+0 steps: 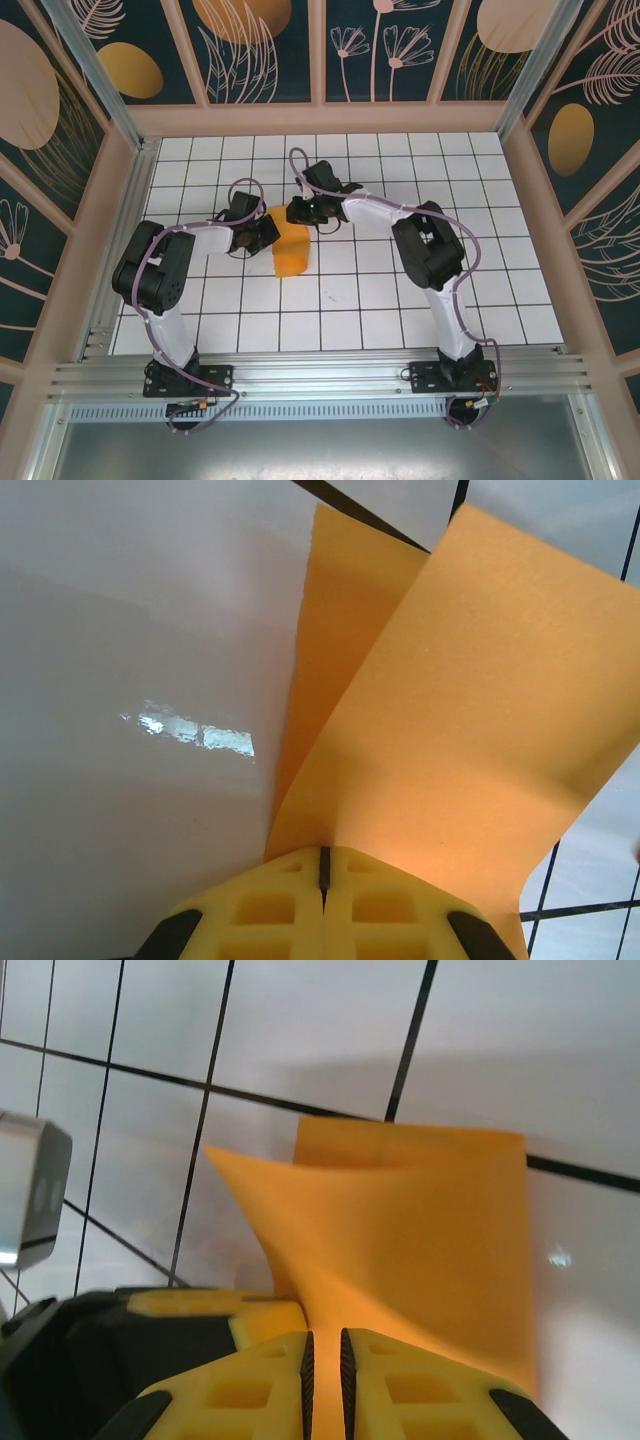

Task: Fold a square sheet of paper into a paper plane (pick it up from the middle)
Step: First fold in half a square sheet of paper at the center of the table.

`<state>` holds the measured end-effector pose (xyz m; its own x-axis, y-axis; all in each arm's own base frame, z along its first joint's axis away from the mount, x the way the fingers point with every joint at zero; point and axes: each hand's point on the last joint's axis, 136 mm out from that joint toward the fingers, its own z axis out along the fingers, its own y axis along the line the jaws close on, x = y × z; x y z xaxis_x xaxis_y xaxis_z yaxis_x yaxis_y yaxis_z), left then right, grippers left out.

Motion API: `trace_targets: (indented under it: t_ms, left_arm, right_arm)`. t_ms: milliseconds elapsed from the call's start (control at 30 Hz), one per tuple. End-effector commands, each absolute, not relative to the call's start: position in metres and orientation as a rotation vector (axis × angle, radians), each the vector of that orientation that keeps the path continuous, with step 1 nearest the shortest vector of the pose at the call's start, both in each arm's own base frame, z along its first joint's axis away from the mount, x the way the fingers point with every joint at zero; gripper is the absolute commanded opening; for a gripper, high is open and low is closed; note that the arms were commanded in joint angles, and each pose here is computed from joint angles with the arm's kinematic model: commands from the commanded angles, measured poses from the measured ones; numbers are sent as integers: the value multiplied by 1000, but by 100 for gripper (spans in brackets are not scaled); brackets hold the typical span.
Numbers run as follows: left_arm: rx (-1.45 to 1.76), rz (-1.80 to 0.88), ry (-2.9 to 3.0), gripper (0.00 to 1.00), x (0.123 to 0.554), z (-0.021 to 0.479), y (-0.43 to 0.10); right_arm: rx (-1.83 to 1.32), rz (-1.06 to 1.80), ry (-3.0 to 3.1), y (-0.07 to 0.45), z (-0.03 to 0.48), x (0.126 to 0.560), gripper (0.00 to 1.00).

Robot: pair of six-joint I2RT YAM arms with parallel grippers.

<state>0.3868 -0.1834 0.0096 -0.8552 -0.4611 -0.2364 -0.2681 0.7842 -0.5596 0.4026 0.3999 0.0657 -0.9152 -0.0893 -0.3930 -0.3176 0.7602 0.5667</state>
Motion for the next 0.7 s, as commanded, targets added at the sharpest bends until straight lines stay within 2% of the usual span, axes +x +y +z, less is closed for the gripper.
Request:
trace_targets:
  t_ms: [0,300,667]
  left_arm:
    - [-664,-414,2874,0,328,-62,-143]
    - [-653,-400,2885,0,324,-65,-141]
    - [-622,-389,2902,0,322,-66,-140]
  right_arm:
    - [-276,919,2696,397,37,406,19]
    - [-150,915,2716,379,20,426,19]
    - [105,835,2646,356,24,467,19]
